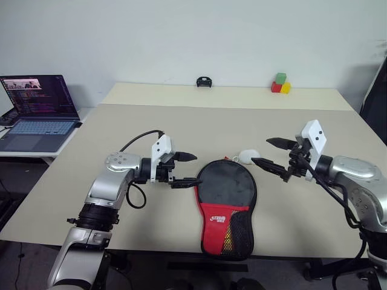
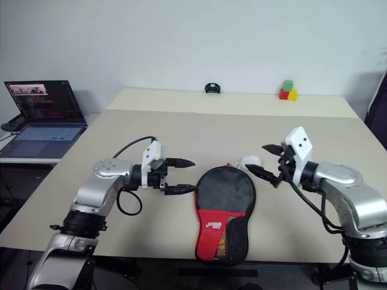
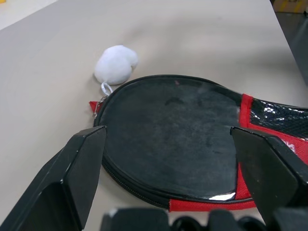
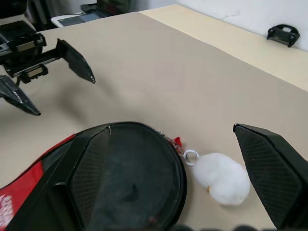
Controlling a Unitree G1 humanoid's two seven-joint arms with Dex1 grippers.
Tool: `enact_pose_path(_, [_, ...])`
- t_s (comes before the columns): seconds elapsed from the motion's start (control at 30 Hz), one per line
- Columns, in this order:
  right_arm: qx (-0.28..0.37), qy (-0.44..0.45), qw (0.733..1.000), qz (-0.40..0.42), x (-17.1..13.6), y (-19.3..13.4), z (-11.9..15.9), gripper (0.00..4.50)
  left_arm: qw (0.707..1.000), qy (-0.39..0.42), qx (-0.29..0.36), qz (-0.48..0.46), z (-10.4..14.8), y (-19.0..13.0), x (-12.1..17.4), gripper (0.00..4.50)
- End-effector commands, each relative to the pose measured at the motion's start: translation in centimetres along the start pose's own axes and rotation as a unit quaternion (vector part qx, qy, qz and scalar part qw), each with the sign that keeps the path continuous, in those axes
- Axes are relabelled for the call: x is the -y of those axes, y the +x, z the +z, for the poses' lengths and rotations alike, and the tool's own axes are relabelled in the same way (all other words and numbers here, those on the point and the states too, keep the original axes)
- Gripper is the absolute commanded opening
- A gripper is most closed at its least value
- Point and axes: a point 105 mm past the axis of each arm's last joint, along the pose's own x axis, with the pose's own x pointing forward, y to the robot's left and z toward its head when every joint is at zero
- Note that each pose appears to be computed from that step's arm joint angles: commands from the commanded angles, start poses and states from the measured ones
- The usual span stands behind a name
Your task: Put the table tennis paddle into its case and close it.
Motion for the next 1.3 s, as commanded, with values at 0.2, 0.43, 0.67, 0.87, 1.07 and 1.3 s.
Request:
enact_pose_path(0.2, [0.028,-0.004,1.000,0.013,-0.4,-0.3,1.4,4.50,0.998,0.055,-0.018,-0.023,0.4,3.2,0.1,4.46])
enact_pose_path(0.43, [0.018,0.012,1.000,0.008,-0.3,-0.5,0.8,4.50,0.997,0.070,-0.020,-0.028,0.0,6.0,-0.4,4.46])
enact_pose_path(0.67, [0.019,0.037,0.999,0.000,-0.4,-0.2,0.6,4.50,0.996,0.055,-0.009,-0.066,-0.7,8.9,1.0,4.46])
enact_pose_path(0.87, [0.018,0.039,0.999,-0.011,-0.3,-0.6,0.6,4.50,0.995,0.058,-0.036,-0.075,-2.4,10.0,1.5,4.46])
enact_pose_path(1.07, [0.052,0.031,0.998,-0.017,0.0,0.1,1.3,4.50,0.995,0.056,-0.045,-0.076,-3.6,10.5,1.8,4.46])
enact_pose_path(1.3, [0.025,0.079,0.996,-0.021,2.2,3.2,0.3,4.50,0.995,0.047,-0.034,-0.078,-3.4,11.1,2.2,4.46])
